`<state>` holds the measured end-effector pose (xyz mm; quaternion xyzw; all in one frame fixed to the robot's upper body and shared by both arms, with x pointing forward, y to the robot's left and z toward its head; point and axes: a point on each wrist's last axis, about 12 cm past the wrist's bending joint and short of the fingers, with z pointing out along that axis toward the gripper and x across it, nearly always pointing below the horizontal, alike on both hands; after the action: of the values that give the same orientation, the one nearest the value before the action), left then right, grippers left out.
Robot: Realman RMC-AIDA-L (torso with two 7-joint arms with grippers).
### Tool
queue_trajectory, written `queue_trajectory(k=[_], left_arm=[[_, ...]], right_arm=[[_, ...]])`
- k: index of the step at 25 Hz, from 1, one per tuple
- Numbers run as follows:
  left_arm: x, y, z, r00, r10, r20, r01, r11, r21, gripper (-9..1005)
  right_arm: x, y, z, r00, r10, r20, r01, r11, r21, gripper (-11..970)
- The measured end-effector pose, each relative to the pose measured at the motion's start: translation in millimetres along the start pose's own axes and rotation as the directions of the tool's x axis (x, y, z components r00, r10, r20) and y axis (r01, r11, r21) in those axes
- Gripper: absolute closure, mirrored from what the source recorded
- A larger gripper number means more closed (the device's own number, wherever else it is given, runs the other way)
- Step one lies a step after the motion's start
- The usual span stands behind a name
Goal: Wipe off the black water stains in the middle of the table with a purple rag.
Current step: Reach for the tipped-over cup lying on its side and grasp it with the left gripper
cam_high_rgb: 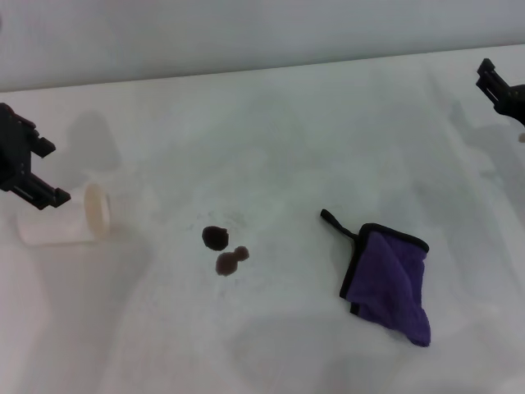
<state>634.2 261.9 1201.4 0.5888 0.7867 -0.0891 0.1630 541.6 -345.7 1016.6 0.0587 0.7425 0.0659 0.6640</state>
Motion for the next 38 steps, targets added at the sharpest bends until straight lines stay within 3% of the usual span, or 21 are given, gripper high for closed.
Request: queue_trajectory(k=[6,10,18,25,38], left_arm=[[-7,-2.0,14,0.997,0.079,-0.008,-0.078,0.996,0.041,136],[-3,-1.1,21,0.991,0.108,-0.073,-0.105,0.993,0.047,137],[-4,0.9,23,0.985,0.134,-0.106,-0.130,0.991,0.043,137],[-8,-1.9,41,0.974,0.176,-0.141,-0.167,0.983,0.079,137],[-12,-1.4,63,0.961,0.196,-0.198,-0.186,0.980,0.065,136]], right_arm=[[-3,5.0,8,1.000,-0.002,-0.006,0.002,1.000,-0.009,86],[-2,5.4,9,1.000,-0.002,-0.011,0.002,1.000,-0.007,85],[-1,5.6,8,1.000,0.000,-0.016,0.000,1.000,-0.006,85],[0,6.2,7,1.000,0.003,-0.020,-0.004,1.000,-0.006,85],[1,8.2,7,1.000,0.008,-0.023,-0.008,1.000,-0.010,86]])
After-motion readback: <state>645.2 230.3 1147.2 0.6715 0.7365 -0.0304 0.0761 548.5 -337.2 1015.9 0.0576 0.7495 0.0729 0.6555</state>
